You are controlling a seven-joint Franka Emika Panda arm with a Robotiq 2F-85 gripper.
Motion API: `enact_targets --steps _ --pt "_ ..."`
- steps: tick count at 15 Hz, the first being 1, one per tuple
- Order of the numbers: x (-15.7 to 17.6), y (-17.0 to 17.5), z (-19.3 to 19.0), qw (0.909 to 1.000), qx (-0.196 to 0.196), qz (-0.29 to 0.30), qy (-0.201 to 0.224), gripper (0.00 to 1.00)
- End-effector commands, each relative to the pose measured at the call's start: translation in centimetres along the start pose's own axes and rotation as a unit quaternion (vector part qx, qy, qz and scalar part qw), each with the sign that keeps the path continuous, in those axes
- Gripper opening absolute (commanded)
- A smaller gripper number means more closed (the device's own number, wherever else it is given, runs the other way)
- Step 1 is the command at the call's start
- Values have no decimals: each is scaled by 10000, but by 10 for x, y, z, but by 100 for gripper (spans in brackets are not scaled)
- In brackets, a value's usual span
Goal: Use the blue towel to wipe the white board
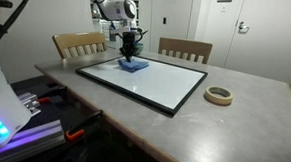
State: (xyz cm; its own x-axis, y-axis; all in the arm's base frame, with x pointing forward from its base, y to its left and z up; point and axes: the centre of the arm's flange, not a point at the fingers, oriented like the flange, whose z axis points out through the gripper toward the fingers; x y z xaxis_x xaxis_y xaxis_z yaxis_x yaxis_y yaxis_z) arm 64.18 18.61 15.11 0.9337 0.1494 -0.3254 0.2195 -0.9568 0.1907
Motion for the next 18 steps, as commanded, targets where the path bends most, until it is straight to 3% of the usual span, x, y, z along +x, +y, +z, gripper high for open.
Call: enact_targets --steps 1,6,13,18 --pt "7 -27 -3 9999 -115 -108 -4 1" --pt "3 -75 -5 9985 -274 -476 28 1" --pt "-3 -134 -25 9938 -433 -934 413 1" --pt "-7 -147 -50 9904 -614 -1057 646 1"
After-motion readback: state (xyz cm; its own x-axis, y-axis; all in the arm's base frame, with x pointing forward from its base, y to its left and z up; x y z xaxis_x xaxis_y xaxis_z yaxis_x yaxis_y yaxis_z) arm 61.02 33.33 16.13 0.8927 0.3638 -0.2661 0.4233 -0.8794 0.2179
